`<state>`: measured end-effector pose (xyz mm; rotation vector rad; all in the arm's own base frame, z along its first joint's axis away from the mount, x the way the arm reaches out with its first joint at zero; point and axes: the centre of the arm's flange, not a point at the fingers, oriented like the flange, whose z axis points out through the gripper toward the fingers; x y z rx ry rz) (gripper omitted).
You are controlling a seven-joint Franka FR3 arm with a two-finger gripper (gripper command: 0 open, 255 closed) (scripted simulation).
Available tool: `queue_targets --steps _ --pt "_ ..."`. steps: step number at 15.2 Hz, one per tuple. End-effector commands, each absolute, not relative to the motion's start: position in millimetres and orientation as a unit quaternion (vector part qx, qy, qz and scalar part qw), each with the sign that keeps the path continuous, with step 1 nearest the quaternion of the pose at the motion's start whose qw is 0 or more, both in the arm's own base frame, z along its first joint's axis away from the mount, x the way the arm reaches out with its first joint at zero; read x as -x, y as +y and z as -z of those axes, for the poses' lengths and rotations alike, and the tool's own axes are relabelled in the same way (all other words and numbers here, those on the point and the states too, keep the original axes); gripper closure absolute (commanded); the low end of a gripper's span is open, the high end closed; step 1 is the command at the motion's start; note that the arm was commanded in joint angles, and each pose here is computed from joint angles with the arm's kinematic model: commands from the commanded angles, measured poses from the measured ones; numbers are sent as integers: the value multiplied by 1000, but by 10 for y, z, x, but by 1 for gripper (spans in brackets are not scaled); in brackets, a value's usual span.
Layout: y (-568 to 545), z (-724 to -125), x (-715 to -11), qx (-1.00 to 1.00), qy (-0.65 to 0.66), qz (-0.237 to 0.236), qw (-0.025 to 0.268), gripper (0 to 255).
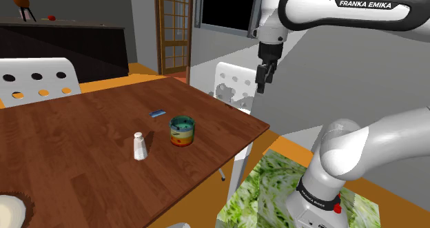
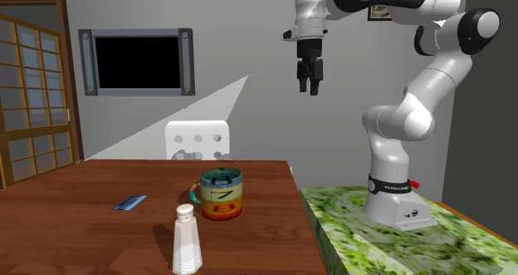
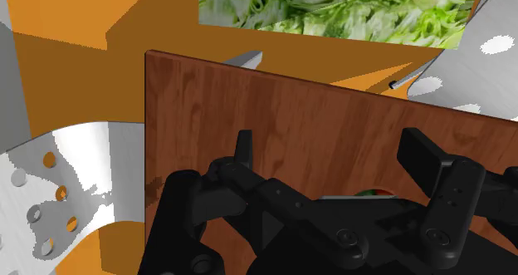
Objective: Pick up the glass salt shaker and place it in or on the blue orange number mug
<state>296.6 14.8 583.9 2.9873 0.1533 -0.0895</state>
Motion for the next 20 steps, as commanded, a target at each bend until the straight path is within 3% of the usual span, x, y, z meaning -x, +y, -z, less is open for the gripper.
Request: queue_targets --steps 1,20 --pt "148 -5839 -2966 -995 51 30 74 0" --pt "1615 -4563 -4062 -999 18 -49 6 0"
